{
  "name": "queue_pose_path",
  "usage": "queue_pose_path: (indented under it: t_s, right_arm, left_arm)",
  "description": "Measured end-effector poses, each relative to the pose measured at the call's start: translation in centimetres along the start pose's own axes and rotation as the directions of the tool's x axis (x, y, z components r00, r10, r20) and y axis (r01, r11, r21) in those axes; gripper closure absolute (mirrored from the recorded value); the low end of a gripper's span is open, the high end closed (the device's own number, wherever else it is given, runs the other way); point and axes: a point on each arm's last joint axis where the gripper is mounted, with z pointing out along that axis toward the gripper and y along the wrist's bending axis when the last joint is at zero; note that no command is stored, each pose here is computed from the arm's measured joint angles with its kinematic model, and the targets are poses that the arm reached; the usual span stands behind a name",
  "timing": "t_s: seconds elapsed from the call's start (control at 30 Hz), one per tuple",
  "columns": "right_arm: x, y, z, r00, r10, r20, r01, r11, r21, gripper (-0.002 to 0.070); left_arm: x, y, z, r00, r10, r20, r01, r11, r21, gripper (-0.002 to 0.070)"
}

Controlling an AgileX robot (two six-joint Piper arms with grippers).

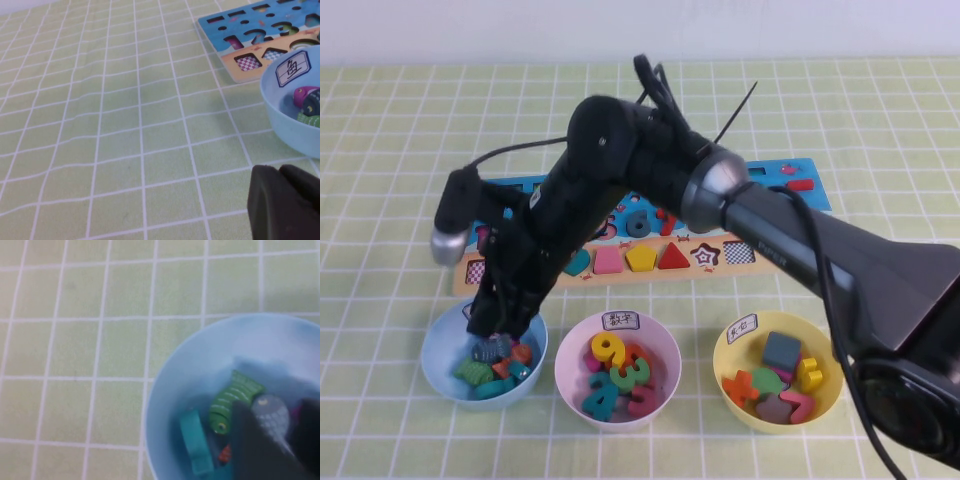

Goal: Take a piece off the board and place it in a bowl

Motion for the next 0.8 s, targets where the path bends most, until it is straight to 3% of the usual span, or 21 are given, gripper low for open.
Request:
queue_pose_path:
  t_s: [0.1,0.2,0.47,0.63,0.8]
  right_arm:
    - [-0.6,-0.2,-2.0,0.998,0.05,0.027,-0.05,0.998,0.023,0.0636]
    - [-1.3,-0.6,-4.9,0.989,0.125,0.075,-0.13,0.989,0.069,0.0675]
    - [-1.7,-0.4,-13.3,0.961,0.237,0.143,-0.266,0.933,0.242,0.0691]
    - [-2.4,2.4,-17.2,0.96,0.224,0.168,-0.265,0.921,0.287,0.0691]
    - [-0.8,5.3,-19.8,0.953,0.274,0.126,-0.301,0.884,0.356,0.0691]
  left_arm:
    - [0.0,0.0,0.0,1.0,0.0,0.0,0.0,1.0,0.0,0.068]
    - [0.0,0.0,0.0,1.0,0.0,0.0,0.0,1.0,0.0,0.0679]
    - [0.0,0.0,0.0,1.0,0.0,0.0,0.0,1.0,0.0,0.0679]
    - [0.0,0.0,0.0,1.0,0.0,0.0,0.0,1.0,0.0,0.0679]
    - [0.0,0.0,0.0,1.0,0.0,0.0,0.0,1.0,0.0,0.0679]
